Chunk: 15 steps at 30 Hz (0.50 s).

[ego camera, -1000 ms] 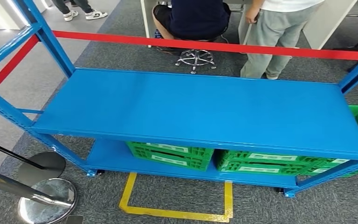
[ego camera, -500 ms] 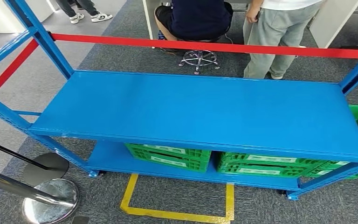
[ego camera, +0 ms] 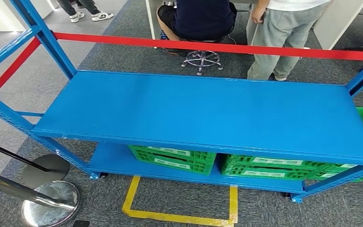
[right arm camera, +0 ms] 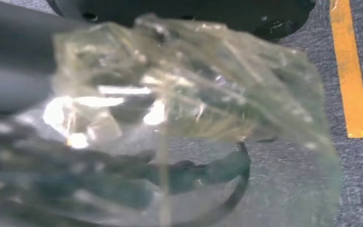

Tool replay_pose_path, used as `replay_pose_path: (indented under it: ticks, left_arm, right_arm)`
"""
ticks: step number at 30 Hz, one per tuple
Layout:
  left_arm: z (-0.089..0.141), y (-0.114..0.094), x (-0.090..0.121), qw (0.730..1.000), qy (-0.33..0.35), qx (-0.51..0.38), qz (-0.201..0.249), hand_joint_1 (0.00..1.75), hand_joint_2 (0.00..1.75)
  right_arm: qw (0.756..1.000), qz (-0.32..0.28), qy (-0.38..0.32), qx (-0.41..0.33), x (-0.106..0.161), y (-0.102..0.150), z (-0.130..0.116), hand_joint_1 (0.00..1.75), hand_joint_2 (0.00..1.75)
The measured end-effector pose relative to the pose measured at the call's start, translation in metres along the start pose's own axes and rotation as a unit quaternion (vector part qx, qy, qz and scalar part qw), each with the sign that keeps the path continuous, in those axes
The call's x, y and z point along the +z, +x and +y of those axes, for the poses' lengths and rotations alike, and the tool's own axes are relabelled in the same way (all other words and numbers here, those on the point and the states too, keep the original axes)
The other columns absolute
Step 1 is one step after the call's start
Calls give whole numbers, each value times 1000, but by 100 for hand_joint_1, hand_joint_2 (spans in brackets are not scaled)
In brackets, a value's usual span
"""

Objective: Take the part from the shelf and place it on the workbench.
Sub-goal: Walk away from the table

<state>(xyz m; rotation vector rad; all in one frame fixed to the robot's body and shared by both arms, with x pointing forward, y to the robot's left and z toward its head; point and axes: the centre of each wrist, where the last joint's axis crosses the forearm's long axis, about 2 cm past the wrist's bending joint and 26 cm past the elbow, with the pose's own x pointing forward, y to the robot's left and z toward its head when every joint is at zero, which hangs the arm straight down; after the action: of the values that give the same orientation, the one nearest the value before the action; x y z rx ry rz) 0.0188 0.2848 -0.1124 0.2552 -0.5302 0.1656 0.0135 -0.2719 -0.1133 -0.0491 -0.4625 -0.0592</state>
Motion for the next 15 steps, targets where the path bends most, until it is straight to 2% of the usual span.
replay_pose_path:
  ticks: [15]
  left_arm:
    - [9, -2, -1, 999, -30, -13, 40, 0, 0]
  right_arm:
    - [1000, 26, -14, 8, -1, 1, -16, 0, 0]
